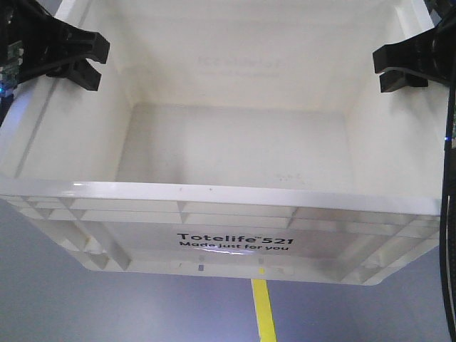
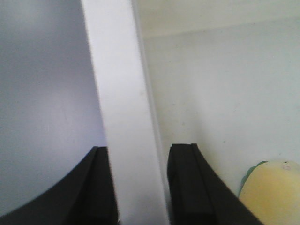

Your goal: Place moving items into box and shelve

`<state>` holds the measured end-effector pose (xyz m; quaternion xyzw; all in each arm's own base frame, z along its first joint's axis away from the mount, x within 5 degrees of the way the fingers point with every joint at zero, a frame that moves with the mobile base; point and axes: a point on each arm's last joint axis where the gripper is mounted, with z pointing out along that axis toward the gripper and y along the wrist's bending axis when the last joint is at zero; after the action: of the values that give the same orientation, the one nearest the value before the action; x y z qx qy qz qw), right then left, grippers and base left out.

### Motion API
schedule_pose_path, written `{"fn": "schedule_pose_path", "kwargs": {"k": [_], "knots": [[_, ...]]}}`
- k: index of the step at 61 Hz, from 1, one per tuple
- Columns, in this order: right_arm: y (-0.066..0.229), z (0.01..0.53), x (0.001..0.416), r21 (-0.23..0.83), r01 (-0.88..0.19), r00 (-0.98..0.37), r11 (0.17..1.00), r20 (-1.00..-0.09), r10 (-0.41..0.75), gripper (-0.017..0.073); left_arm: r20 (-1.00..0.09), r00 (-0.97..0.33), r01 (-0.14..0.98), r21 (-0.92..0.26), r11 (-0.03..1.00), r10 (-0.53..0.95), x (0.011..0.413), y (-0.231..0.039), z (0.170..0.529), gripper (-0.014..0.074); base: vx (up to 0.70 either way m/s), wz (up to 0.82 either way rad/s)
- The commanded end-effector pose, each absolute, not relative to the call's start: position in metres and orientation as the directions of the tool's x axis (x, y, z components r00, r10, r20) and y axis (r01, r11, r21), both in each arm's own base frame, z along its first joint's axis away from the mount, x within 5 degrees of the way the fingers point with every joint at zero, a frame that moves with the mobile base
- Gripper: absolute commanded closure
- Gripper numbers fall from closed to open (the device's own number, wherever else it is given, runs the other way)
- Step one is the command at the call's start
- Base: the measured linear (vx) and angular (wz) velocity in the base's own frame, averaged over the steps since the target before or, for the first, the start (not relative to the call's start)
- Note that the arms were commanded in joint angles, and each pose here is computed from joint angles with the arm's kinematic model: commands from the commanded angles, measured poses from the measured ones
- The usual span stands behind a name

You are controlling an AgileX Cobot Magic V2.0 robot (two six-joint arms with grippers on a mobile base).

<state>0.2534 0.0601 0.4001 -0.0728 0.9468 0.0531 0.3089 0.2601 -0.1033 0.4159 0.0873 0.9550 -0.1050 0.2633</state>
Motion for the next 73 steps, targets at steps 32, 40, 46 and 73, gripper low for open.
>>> {"fn": "schedule_pose_path", "kwargs": {"k": [32,40,46,73], "knots": [[0.0581,0.4284,0.2514,0.066,-0.165,-0.680,0.984,-0.730,-0.065,0.0565,-0.671,-0.739,0.282,-0.227,0.932,0.060,0.2475,-0.1062,0.4514,0.0598,0.44,-0.25],[0.0581,0.4284,0.2514,0.066,-0.165,-0.680,0.984,-0.730,-0.065,0.0565,-0.670,-0.740,0.282,-0.230,0.931,0.059,0.2474,-0.1064,0.4515,0.0598,0.42,-0.49],[0.0581,0.4284,0.2514,0.066,-0.165,-0.680,0.984,-0.730,-0.065,0.0565,-0.671,-0.739,0.282,-0.228,0.932,0.060,0.2475,-0.1062,0.4514,0.0598,0.41,-0.57],[0.0581,0.4284,0.2514,0.066,-0.165,-0.680,0.984,-0.730,-0.065,0.0565,-0.671,-0.739,0.282,-0.229,0.932,0.059,0.2474,-0.1063,0.4514,0.0598,0.38,-0.65]]}}
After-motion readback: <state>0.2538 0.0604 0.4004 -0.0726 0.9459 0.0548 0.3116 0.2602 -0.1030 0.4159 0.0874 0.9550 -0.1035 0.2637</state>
